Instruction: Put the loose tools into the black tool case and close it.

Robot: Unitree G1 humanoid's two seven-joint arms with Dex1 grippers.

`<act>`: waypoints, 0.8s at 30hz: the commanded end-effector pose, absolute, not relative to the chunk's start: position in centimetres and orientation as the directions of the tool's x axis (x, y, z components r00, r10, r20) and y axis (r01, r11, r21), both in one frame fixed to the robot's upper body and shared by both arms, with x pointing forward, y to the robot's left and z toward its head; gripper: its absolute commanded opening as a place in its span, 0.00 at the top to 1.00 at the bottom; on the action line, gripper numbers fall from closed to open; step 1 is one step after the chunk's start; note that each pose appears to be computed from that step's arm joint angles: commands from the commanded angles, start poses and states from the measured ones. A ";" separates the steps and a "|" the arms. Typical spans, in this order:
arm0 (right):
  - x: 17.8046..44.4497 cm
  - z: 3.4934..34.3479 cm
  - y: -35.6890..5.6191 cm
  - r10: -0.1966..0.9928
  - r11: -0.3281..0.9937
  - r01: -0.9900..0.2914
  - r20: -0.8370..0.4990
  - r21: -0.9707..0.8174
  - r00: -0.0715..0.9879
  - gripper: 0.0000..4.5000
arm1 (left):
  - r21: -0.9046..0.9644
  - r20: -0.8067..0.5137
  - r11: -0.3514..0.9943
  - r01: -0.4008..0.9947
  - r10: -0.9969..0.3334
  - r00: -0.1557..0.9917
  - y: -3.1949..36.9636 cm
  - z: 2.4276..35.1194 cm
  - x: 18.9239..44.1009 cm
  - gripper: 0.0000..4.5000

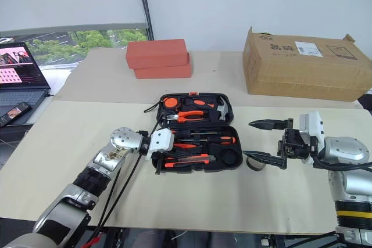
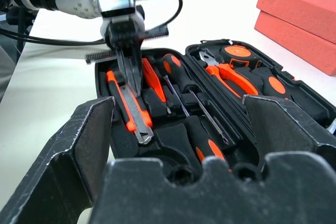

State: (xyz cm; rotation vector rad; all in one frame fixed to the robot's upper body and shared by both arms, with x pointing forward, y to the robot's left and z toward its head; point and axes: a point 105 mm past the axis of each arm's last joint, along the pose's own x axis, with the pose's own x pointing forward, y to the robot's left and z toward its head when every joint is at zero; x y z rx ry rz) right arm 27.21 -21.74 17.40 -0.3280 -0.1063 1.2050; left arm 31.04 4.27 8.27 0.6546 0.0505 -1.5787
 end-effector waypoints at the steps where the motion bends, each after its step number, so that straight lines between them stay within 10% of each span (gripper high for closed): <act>1: 27.2 18.2 -21.9 0.921 0.333 -0.880 -0.081 -0.338 0.380 0.00 | 0.261 -0.551 -0.144 0.955 -0.834 0.025 5.5 3.9 30.7 0.99; 12: 27.8 14.7 -22.9 0.806 0.382 -0.878 -0.361 -0.288 0.469 0.00 | 0.264 -0.149 -0.010 0.965 -0.988 0.030 4.8 14.7 31.1 0.99; 24: 26.8 11.4 -24.1 0.697 0.290 -0.924 -0.607 -0.250 0.382 0.00 | 0.275 -0.238 -0.166 0.947 -0.966 -0.100 7.3 20.1 27.2 0.11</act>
